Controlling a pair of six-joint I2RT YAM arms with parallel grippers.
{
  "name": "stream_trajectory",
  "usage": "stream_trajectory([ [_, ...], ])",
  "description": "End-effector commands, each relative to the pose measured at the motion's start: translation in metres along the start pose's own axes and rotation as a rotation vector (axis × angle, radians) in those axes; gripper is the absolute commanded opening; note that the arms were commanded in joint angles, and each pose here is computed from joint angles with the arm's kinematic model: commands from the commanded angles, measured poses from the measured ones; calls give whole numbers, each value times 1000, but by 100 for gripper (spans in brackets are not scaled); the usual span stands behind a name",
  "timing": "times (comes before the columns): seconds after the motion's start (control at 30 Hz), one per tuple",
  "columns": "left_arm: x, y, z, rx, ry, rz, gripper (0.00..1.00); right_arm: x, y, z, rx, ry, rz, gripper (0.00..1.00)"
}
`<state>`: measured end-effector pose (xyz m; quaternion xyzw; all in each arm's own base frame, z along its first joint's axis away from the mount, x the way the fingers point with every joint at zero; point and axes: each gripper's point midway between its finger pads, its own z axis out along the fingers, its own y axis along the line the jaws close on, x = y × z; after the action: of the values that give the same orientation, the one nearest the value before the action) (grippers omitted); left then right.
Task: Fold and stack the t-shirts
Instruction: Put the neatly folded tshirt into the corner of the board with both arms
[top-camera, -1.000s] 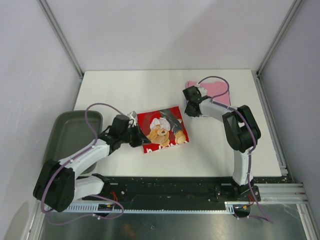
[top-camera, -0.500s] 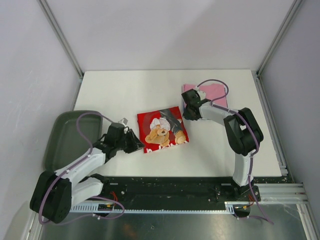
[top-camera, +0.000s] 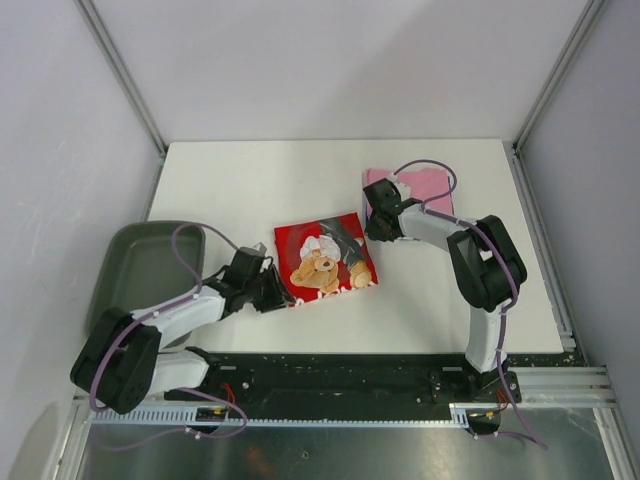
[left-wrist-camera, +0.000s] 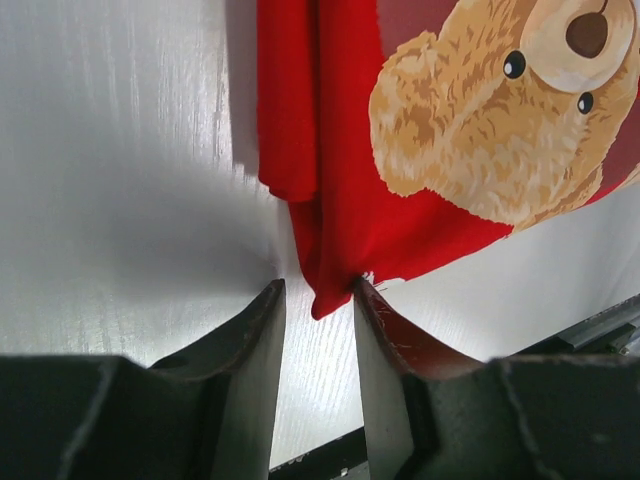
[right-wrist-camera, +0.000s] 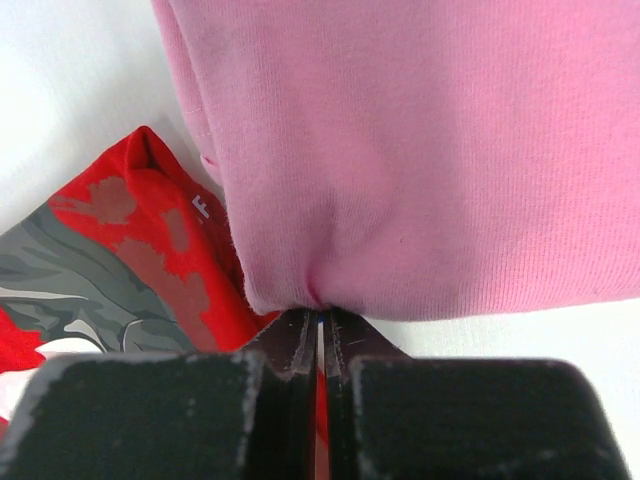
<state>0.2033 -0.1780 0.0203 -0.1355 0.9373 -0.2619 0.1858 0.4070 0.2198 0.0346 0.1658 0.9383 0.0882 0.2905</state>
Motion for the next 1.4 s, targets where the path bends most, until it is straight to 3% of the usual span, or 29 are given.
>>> stream_trajectory([
  [0.0,-20,-20,2,41,-67,44,37,-3,10,-6,-41,-8,19,0],
  [0.27,-22,-14,0,13,-106,0,3,-2,9,-5,-42,-2,17,0],
  [0.53,-51,36,-39,-192,-283,-105,0,14,13,-3,-39,30,-10,0],
  [0.8,-52,63,-53,-261,-323,-179,0,35,23,-15,-88,73,-7,0],
  [0.83,-50,65,-52,-267,-320,-187,0,35,23,-17,-94,74,-6,2],
  [1.07,-48,72,-50,-289,-311,-200,0,12,39,-55,-208,27,-39,43],
  [1.17,-51,73,-52,-293,-322,-202,0,5,41,-72,-257,6,-38,49],
  [1.37,-54,79,-55,-317,-337,-215,0,27,57,-74,-400,87,-51,53],
])
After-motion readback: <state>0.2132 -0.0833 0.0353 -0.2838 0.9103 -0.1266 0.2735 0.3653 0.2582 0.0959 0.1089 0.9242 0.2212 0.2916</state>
